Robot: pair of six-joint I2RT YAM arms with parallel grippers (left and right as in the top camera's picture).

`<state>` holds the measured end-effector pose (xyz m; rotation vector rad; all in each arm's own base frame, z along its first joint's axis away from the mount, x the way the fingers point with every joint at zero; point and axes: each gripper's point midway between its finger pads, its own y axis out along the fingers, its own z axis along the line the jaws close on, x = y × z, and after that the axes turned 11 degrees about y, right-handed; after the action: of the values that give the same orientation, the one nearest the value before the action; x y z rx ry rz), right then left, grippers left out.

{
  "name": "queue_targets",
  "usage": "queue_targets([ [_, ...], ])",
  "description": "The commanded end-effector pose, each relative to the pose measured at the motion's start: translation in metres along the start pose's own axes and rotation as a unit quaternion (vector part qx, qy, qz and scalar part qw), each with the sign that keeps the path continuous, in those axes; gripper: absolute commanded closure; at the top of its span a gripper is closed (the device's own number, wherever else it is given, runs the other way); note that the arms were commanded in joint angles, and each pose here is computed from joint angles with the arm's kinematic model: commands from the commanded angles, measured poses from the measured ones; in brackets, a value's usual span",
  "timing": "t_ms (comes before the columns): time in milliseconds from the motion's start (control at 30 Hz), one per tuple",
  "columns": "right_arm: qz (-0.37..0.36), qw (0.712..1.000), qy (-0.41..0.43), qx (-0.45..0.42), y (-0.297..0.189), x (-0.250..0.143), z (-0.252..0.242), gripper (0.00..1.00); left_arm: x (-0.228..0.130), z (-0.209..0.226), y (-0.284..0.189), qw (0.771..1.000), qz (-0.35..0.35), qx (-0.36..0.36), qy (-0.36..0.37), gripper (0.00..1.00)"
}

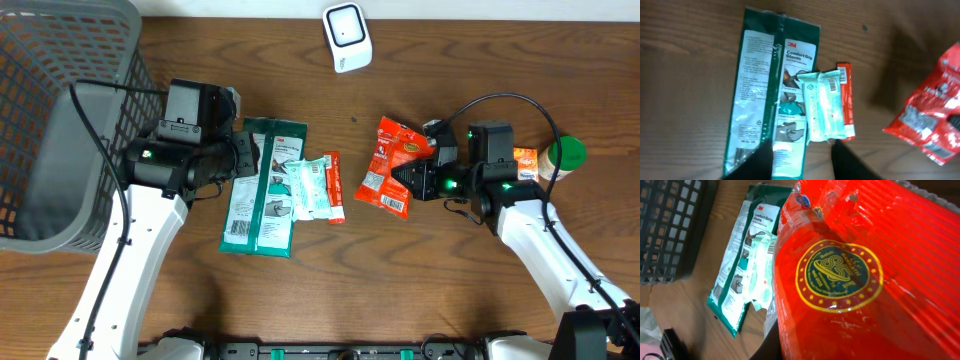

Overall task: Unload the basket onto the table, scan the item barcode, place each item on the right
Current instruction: 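Release the left gripper and retract it toward the basket, then lift the red Hacks packet with the right gripper toward the scanner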

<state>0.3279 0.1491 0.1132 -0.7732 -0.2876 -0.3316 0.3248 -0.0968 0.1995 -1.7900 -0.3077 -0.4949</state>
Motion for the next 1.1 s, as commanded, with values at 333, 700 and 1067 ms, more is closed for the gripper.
queue_targets([
  [333, -0.007, 1.0, -0.021, -0.005, -0.022, 0.027, 0.03, 0.99, -0.002, 0.001, 0.002, 1.0, 0.006, 0.0, 0.001, 0.18],
  [700, -0.022, 0.985, -0.076, -0.154, -0.102, 0.079, 0.078, 0.99, -0.002, 0.001, 0.002, 1.0, 0.006, 0.0, 0.001, 0.17],
  [1067, -0.03, 0.967, -0.161, -0.193, -0.116, 0.143, 0.162, 0.99, -0.002, 0.001, 0.002, 1.0, 0.006, 0.0, 0.001, 0.17],
])
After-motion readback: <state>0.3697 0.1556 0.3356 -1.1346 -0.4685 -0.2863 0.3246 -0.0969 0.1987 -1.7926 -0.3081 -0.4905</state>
